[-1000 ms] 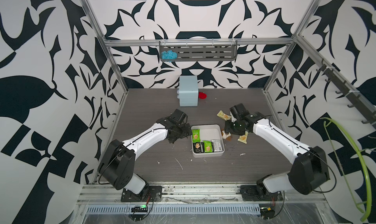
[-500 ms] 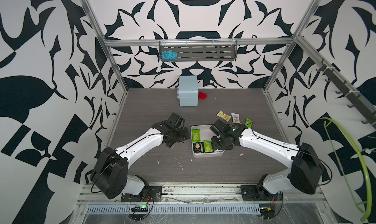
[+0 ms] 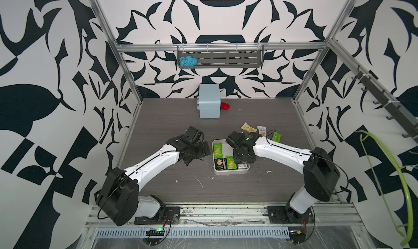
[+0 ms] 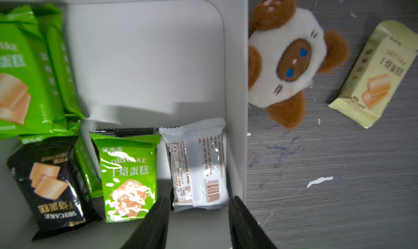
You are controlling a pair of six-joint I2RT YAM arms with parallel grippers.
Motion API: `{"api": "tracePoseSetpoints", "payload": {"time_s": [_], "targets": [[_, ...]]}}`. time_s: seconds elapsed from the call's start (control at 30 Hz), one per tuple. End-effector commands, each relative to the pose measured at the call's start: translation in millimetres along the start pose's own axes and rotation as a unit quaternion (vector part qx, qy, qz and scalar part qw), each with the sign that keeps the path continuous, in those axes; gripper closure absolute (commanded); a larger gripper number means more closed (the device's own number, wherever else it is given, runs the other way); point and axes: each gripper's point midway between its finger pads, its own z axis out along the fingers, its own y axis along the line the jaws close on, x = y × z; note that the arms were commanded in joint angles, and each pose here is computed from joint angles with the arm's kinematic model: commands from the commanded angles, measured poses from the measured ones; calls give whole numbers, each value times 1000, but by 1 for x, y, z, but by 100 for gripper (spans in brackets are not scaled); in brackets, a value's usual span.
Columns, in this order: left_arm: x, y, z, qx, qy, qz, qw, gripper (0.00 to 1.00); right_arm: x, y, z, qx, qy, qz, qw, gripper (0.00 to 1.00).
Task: Take the cookies out of the storage box
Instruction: Pick up the cookie from the storage box.
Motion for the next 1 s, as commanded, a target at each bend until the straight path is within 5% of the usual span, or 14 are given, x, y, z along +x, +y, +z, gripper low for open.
{"api": "tracePoseSetpoints", "payload": {"time_s": [0.0, 0.47, 0.77, 0.97], "targets": [[2, 3, -2, -9, 3, 4, 1000, 0, -5, 4, -1, 0, -8, 4, 1000, 55], [1, 8, -4, -20, -1, 6, 1000, 0, 4, 33, 31, -52, 22, 7, 998, 56], [0, 8, -4, -20, -4, 5, 1000, 0, -12, 42, 14, -77, -7, 2, 997, 56], [1, 8, -3, -18, -3, 4, 1000, 0, -14, 9, -1, -10, -29, 8, 1000, 54]]}}
